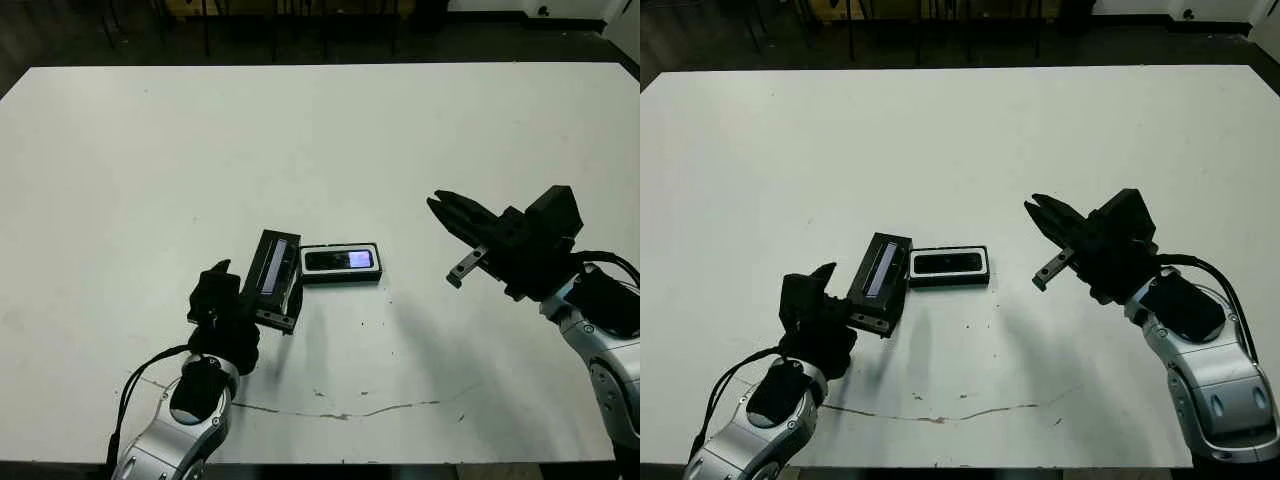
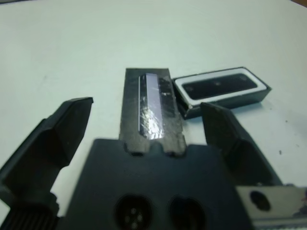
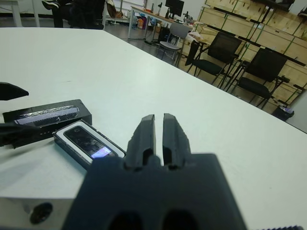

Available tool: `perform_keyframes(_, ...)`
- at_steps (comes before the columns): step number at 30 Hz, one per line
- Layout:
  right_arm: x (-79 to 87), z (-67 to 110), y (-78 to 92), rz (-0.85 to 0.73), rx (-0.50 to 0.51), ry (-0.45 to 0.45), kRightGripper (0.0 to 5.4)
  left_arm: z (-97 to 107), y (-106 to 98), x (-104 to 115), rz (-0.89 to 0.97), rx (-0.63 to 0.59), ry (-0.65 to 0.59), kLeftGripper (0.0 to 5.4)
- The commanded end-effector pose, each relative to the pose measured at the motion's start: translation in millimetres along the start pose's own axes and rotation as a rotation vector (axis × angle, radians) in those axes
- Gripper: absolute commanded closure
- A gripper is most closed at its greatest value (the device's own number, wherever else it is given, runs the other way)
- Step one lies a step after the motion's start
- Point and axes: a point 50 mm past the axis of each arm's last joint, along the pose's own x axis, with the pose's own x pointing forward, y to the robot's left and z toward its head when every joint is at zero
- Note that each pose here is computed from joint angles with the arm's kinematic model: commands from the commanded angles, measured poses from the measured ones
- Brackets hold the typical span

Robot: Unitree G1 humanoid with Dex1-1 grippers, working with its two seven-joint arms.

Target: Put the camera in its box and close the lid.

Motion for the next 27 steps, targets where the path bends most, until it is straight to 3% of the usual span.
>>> perform_keyframes(1,-2.7,-4.7,1.5,0.001,0.014,0.031,5.4,-19.4,-7.5,-4.8,0.012,-0.08,0.099,0.01)
perform_keyframes(23,-3.5,-3.6,2.2,0.005,0.027,0.028,5.4,-30.7,-12.5,-7.4,0.146,-0.166,0.174,0.01)
perform_keyframes(27,-3.7,-3.4,1.5,0.001,0.026,0.028,5.4,-29.7,-11.1,-7.3,0.17,-0.192,0.172,0.46)
